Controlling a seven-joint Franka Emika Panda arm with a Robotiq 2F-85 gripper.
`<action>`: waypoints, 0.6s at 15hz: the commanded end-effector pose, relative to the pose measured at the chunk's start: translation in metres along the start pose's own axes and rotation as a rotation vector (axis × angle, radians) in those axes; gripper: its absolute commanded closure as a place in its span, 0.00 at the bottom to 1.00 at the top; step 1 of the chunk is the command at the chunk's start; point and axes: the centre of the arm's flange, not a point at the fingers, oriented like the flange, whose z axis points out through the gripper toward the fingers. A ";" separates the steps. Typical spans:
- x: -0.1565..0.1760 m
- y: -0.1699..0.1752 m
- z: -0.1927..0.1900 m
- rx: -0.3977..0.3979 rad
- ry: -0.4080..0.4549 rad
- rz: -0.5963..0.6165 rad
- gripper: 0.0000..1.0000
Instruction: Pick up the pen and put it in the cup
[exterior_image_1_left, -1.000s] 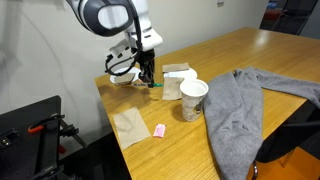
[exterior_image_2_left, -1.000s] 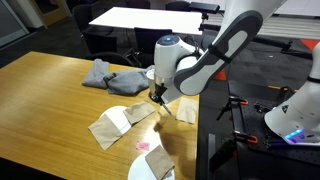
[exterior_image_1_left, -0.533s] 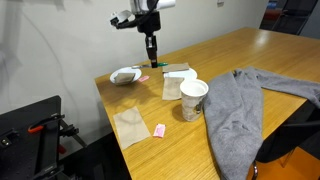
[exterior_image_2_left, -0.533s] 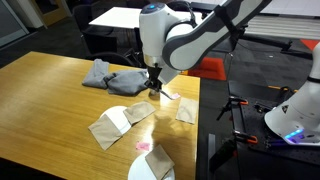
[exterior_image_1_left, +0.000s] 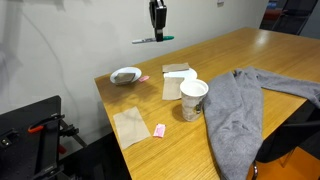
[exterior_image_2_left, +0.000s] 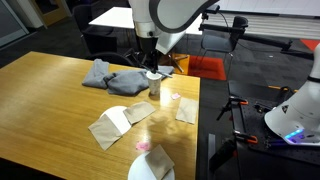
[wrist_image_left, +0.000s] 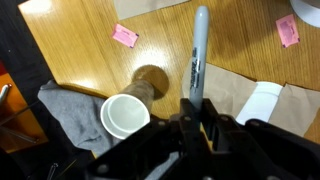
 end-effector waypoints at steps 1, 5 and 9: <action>0.017 -0.002 -0.016 0.037 -0.033 -0.101 0.96; 0.009 -0.001 -0.011 0.027 -0.006 -0.083 0.85; 0.009 -0.002 -0.008 0.026 -0.010 -0.089 0.85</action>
